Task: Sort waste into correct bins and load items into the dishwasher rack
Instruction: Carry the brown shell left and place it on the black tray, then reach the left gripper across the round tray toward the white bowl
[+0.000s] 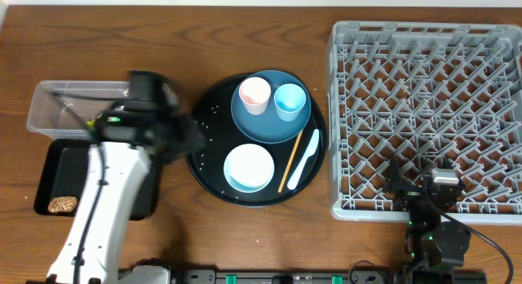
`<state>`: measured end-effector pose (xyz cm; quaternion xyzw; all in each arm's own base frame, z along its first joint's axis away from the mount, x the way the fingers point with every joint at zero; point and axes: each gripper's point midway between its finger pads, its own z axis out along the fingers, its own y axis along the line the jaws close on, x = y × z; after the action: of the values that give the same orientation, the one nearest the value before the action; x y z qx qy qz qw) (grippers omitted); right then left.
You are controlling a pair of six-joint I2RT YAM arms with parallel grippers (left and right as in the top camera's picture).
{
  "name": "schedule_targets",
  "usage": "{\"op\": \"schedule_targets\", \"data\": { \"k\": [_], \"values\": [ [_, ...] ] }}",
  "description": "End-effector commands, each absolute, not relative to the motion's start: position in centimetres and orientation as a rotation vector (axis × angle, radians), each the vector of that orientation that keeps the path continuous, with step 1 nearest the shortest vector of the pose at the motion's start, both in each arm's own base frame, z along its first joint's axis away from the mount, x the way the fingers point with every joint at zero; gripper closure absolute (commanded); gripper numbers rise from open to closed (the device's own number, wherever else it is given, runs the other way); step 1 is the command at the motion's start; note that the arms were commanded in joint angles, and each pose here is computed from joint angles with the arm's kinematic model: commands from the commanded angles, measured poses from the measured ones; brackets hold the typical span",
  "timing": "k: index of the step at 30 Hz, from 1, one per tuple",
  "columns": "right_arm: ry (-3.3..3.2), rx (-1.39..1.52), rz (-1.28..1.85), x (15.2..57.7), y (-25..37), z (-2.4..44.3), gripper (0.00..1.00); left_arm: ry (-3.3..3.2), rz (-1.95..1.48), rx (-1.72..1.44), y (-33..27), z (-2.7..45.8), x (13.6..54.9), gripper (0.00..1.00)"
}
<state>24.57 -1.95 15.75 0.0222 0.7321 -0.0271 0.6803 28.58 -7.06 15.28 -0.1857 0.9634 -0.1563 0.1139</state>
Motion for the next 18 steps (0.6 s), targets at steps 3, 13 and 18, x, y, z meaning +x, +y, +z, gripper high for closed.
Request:
{"op": "schedule_targets", "data": {
  "k": [3,13,18],
  "values": [
    [1.646,0.034,-0.058,24.6,-1.7,15.6,0.01,2.856,-0.338,-0.312,-12.3,14.8,27.5,0.49],
    [1.646,0.034,-0.058,24.6,-1.7,15.6,0.01,2.903,-0.248,-0.040,-20.8,10.8,25.6,0.49],
    [1.646,0.034,-0.058,24.6,-1.7,15.6,0.01,2.938,-0.232,0.043,-23.7,8.2,24.9,0.49]
  ]
}}
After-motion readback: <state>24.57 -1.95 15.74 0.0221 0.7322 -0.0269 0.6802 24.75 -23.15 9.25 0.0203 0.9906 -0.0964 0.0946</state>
